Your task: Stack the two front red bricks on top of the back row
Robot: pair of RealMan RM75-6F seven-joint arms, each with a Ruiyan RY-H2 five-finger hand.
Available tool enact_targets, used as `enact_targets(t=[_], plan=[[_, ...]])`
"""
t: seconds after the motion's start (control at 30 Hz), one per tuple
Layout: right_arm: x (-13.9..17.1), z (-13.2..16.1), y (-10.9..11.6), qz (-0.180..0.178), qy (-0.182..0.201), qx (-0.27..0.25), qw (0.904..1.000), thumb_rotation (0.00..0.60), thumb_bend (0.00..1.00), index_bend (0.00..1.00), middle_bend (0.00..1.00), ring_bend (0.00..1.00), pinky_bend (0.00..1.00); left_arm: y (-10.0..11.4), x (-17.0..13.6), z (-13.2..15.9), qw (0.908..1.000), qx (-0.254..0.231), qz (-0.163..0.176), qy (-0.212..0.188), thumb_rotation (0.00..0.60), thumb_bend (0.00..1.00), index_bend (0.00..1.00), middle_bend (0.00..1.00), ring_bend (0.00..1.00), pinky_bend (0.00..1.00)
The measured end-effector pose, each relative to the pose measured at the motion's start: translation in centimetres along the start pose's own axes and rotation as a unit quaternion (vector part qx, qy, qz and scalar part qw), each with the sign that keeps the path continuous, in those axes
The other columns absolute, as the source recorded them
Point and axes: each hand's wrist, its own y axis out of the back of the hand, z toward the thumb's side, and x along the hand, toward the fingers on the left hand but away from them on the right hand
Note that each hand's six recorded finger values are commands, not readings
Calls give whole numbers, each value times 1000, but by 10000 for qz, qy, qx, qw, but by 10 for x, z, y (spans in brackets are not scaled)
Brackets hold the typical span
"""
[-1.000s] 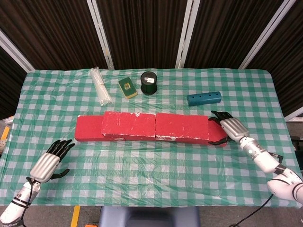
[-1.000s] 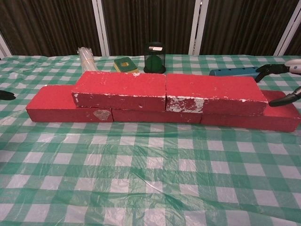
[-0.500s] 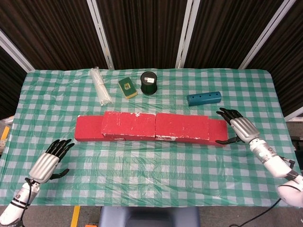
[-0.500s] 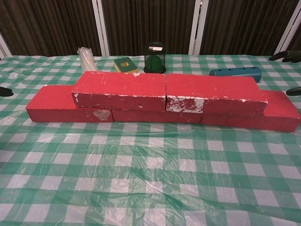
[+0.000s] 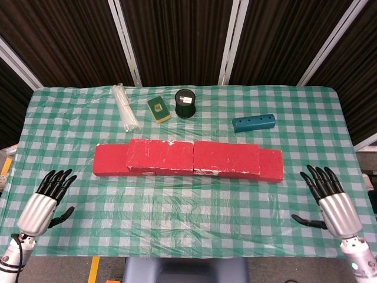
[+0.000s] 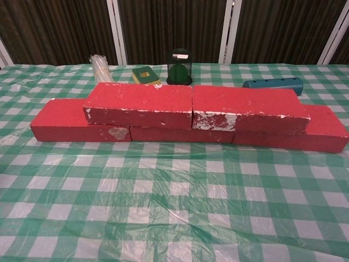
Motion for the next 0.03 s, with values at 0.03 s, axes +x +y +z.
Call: enact_targets(t=[0.03], plan=[[8, 2, 0, 58, -107, 12, 9999, 445, 19, 0, 0, 0, 0, 1, -1, 1, 10000, 24, -15, 10, 600, 303, 0, 0, 0, 0]])
